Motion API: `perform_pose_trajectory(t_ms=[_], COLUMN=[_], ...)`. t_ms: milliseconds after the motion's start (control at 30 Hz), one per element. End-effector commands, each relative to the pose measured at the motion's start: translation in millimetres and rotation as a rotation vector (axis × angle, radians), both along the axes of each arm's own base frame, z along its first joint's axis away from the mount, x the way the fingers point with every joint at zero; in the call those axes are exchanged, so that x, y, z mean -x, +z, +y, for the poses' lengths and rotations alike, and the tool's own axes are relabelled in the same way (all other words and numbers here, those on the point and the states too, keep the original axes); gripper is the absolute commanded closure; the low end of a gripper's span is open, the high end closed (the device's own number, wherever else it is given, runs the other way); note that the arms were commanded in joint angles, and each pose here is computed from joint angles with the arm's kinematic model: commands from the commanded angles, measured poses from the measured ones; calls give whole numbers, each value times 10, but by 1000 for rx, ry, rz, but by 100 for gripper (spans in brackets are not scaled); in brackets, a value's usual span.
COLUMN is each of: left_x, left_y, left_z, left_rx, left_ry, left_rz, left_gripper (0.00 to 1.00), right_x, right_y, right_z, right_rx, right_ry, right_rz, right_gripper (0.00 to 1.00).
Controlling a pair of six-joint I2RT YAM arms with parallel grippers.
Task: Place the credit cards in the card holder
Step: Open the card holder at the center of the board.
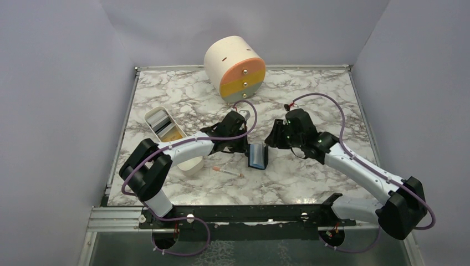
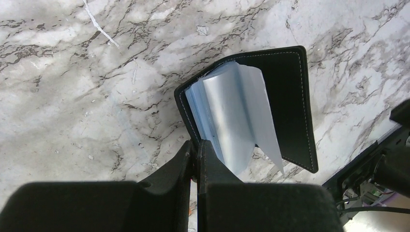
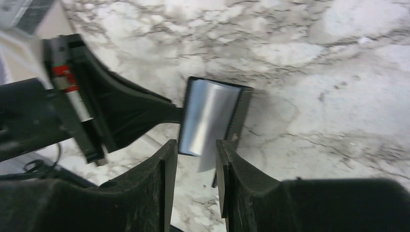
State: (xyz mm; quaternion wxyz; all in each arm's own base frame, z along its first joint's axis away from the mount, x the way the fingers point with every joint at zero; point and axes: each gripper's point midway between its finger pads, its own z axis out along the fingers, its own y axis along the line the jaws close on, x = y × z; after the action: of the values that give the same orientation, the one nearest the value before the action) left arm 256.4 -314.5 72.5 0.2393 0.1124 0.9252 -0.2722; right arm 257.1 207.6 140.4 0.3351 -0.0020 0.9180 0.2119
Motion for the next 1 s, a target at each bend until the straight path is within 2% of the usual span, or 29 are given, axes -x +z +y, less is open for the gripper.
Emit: perform_pose_trajectory(t_ms=[0, 200, 367, 433, 567, 700, 967], left_x=[-6, 6, 1, -5, 13, 28, 8], left_y=[133, 132, 151, 144, 129, 180, 117], left_z=[-83, -69, -72, -71, -60, -70, -113], left_rx=[56, 55, 60, 56, 49, 64, 77], left_ry=[-8, -3, 0, -1, -8, -16, -37], left_rz=[-3, -1, -5, -7, -2, -2, -9], left_gripper=[100, 100, 100, 100, 100, 95, 69], right_x=[90, 9, 39, 40, 22, 56, 60], right_y=[79, -343, -551, -635, -813, -929, -919], right_z=[383, 229, 251, 222, 92, 20, 1], right_rx=[-150, -6, 11, 33, 106, 136, 122], right_ry=[121, 43, 59, 52, 17, 15, 15], right_rz=[-1, 69, 113, 123, 132, 136, 104], right_gripper=[65, 47, 44, 47, 63, 73, 81])
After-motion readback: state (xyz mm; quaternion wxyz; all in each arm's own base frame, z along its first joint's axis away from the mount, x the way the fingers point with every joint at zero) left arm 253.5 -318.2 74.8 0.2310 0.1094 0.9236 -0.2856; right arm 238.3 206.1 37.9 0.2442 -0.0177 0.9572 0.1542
